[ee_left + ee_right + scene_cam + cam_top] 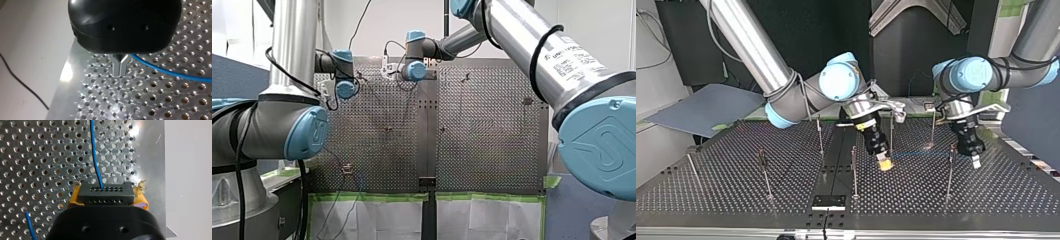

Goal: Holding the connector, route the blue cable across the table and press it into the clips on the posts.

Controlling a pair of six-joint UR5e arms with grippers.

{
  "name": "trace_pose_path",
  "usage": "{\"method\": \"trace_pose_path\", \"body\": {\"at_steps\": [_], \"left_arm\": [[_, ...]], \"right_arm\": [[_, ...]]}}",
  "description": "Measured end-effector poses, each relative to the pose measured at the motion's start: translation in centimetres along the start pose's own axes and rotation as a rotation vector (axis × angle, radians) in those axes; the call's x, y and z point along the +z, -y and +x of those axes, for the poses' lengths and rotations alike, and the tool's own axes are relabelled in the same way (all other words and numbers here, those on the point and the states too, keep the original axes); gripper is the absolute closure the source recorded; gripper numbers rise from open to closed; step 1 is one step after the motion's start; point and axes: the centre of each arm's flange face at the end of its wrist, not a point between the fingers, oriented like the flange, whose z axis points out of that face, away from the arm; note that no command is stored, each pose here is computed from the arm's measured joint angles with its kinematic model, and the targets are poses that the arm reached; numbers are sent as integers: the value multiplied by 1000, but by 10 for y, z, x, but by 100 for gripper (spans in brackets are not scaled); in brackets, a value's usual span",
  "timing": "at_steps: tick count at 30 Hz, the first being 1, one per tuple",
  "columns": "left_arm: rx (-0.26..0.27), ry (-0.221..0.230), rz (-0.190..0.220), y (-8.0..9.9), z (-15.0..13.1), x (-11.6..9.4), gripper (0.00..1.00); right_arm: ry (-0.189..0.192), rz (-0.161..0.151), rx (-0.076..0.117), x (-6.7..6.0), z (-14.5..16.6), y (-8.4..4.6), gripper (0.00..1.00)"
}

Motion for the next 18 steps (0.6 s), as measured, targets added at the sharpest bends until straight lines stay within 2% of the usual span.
{"method": "trace_pose_path", "body": {"at_steps": [4, 9, 12, 15, 16, 17, 18], "left_arm": [[-14, -4, 19, 2, 8, 8, 100], [-36, -3, 23, 2, 11, 11, 100], [-52, -7, 17, 1, 12, 10, 100], [-73, -19, -6, -2, 13, 8, 100], [-81, -25, -17, -3, 14, 8, 79], [-87, -30, -25, -4, 14, 7, 63], [-93, -35, -31, -5, 14, 7, 63]], "right_arm": [[-5, -5, -3, 2, 6, -1, 100], [-15, -6, -4, 4, 15, -1, 100], [-15, -7, -4, 4, 16, -2, 100], [-13, -9, -4, 4, 16, -2, 100], [-11, -11, -4, 4, 16, -2, 100], [-10, -12, -4, 4, 16, -2, 100], [-9, -13, -4, 3, 16, -2, 100]]}}
